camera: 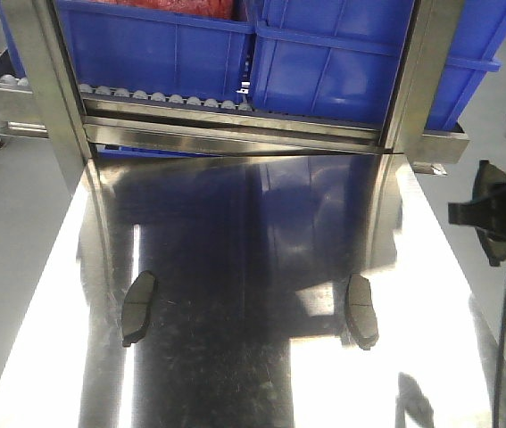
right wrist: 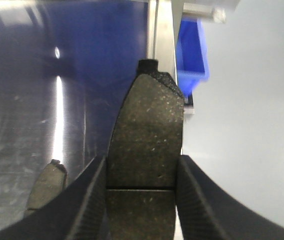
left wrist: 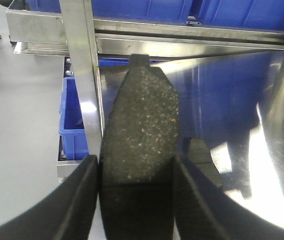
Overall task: Move and align brake pads A on conveyor
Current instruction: 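Lift both held brake pads off the steel table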
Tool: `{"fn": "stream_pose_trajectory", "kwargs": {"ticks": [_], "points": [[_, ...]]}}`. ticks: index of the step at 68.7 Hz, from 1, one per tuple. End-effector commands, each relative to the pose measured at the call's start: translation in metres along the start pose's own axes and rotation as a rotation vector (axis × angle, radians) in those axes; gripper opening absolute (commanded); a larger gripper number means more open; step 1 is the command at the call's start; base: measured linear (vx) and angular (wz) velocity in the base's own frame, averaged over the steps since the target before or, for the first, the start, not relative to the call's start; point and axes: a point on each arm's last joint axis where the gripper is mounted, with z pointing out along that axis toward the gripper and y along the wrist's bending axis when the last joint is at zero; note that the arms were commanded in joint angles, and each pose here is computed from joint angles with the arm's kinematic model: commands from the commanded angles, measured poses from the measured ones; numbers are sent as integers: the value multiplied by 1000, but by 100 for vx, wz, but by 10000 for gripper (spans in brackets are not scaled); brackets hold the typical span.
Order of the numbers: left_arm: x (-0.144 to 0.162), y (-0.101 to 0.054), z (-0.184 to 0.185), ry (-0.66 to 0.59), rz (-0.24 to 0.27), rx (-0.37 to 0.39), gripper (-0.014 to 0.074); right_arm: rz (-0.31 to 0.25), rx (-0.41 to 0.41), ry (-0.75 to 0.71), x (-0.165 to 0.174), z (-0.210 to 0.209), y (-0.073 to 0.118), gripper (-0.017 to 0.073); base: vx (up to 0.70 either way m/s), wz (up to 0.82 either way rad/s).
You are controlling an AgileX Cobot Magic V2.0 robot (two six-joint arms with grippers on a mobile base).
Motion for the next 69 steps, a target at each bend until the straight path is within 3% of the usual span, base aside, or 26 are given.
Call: {"fn": "stream_pose_trajectory", "kwargs": {"ticks": [1, 7, 22, 40, 69], "points": [[-17, 1, -3, -115, -22, -11, 108, -44, -3, -199, 0, -30, -1, 3, 0, 0], [-17, 1, -3, -115, -22, -11, 108, -79, 4, -238, 18, -47, -3, 4, 0, 0], [-17, 1, -3, -115, -22, -11, 108, -77, 11, -399, 52, -95, -6, 4, 0, 0], [-17, 1, -3, -115, -22, -11, 108, -85, 29, -546, 101, -122, -9, 4, 0, 0], [-17, 1, -3, -115, -22, -11, 108, -81, 32, -620, 114, -132, -10, 4, 0, 0]]}}
